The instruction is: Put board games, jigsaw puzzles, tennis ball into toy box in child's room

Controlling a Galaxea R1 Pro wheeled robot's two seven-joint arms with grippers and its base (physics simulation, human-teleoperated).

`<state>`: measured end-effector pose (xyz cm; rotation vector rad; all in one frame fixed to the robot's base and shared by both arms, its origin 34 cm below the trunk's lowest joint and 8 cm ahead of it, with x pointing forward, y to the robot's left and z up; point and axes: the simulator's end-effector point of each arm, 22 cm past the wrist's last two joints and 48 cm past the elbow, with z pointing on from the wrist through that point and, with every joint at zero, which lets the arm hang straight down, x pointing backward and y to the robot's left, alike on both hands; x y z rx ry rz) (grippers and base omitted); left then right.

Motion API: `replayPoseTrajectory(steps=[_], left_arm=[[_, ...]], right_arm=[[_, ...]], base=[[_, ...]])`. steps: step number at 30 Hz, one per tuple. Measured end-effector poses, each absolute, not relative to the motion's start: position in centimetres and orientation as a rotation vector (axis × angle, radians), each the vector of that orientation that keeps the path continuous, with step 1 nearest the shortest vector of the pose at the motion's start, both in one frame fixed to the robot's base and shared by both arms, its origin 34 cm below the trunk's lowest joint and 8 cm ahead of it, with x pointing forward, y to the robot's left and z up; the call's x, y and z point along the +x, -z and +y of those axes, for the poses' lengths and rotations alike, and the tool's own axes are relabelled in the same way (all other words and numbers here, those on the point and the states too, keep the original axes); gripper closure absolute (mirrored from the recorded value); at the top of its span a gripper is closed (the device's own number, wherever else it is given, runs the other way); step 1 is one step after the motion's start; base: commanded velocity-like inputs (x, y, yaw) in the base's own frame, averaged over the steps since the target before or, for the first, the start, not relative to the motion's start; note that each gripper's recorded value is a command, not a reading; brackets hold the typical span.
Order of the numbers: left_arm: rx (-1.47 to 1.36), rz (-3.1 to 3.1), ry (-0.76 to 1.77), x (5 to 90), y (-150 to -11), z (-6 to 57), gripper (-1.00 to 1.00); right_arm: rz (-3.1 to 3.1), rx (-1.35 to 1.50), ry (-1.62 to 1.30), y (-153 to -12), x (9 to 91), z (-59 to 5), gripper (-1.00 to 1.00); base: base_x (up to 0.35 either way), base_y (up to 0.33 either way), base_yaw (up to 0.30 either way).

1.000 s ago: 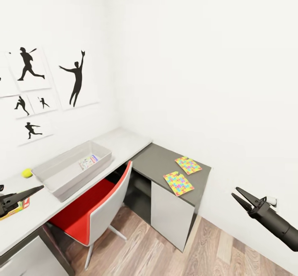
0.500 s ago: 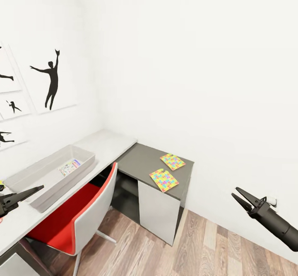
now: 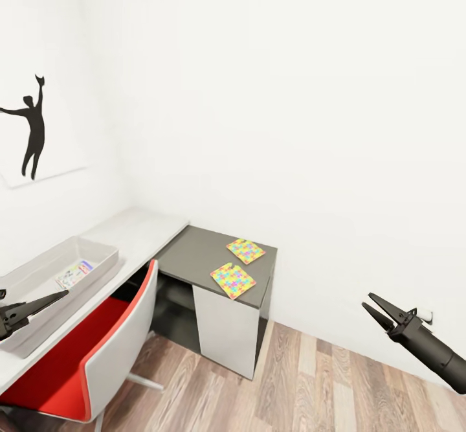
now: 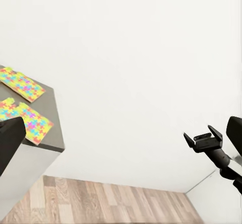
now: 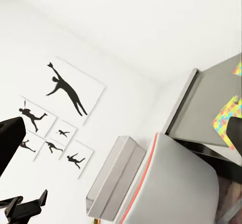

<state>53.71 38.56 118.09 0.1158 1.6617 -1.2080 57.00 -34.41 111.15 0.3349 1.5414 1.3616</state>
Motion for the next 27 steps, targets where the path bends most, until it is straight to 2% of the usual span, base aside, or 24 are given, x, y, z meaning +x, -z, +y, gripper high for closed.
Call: replayPoseTrajectory(steps=[22,27], left_arm=[[0.115,1.662,1.208,53.72,-118.07,38.57,-1.0],[0.115,1.663,1.208,53.73,-118.05,38.57,-1.0]], right_arm=[[1.544,0.337,-1.358,-111.1,57.05,-34.44,-1.0],[1.544,0.339,-1.357,-111.06,57.07,-34.5,-1.0]], base=[[-0.004,0.001,-0.277],[-0.106,0.134,-0.277]])
